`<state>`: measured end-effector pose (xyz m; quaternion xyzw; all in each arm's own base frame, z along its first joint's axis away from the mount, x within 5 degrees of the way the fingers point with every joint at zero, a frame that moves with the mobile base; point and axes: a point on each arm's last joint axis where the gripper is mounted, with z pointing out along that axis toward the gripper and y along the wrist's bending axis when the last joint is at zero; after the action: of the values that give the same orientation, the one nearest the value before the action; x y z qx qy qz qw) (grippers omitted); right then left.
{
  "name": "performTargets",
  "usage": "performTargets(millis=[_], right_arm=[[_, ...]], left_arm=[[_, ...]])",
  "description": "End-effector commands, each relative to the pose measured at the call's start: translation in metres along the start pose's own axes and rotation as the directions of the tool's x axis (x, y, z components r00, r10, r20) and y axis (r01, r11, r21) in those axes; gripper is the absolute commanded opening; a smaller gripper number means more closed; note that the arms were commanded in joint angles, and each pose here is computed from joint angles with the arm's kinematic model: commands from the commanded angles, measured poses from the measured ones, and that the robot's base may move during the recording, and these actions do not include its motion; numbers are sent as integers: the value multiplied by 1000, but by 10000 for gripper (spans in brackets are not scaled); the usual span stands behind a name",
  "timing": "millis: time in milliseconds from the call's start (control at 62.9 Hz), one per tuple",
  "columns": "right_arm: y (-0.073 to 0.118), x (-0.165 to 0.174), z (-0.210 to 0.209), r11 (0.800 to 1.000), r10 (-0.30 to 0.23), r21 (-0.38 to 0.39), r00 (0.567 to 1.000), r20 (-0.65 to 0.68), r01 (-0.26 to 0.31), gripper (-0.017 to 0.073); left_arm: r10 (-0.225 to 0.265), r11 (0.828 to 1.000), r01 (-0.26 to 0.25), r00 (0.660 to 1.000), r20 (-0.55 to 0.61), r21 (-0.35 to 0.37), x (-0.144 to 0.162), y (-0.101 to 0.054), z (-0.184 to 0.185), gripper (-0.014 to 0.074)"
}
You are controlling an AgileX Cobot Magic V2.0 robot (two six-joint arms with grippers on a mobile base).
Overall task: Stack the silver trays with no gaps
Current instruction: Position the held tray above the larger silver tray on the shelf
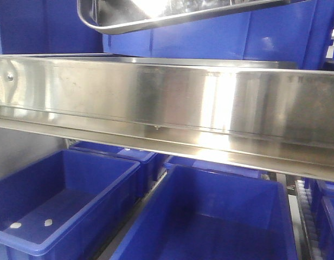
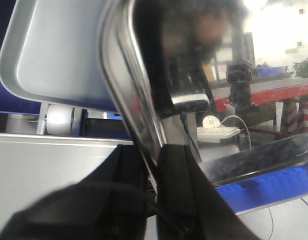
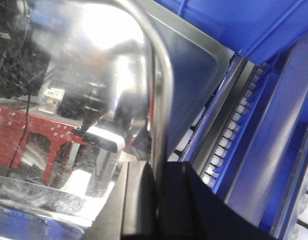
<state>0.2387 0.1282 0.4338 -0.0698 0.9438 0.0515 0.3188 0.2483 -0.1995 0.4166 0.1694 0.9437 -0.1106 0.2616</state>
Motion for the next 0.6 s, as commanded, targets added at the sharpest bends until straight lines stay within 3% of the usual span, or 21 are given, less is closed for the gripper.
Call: performTargets(millis=[0,589], right_arm=[[4,0,-21,997,13,-77,999,40,-10,57],[4,-1,-20,997,13,-77,999,40,-9,57]], left_arm=[[20,995,-20,1000,1,100,6,-10,-23,-48],[19,994,-20,1000,14,104,4,-11,-23,-48]])
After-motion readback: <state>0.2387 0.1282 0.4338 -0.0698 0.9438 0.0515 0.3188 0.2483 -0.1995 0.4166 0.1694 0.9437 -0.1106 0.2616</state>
